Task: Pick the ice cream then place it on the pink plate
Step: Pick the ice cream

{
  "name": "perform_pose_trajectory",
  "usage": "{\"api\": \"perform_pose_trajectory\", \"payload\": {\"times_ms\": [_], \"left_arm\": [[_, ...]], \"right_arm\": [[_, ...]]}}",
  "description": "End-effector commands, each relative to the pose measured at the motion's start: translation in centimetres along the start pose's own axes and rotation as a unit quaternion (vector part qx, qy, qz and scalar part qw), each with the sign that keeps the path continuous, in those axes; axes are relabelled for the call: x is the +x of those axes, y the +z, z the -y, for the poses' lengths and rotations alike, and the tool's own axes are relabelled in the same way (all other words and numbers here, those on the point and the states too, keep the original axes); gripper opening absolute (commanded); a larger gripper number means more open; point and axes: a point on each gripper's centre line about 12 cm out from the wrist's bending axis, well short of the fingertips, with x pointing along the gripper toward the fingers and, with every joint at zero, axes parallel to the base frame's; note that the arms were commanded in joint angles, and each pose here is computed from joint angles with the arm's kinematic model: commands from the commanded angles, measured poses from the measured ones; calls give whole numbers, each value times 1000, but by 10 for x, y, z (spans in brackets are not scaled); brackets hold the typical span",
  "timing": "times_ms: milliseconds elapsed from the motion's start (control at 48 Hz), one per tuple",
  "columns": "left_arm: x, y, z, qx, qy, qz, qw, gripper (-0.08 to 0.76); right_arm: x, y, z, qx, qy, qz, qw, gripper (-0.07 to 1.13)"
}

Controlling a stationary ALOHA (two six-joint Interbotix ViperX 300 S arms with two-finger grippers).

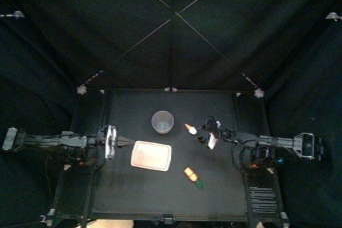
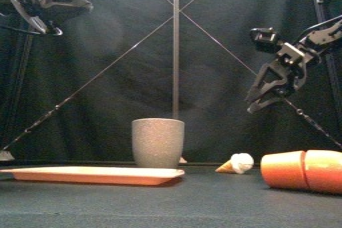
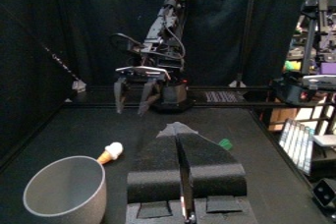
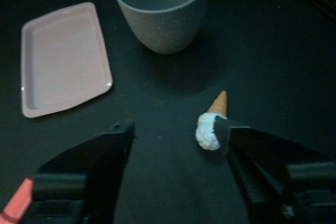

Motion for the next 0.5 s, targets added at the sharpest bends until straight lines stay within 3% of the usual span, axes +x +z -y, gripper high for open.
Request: {"api": "perform_pose_trajectory", "payload": {"times_ms": [21,500], "left_arm": [[1,5,0,2,0,7,1000,-21],[1,4,0,5,0,5,1000,-21]], "right_arm": [[13,5,3,3,-7,-9,1000,1059],[66,-14,30,7,-48,-88,995,1048]]}}
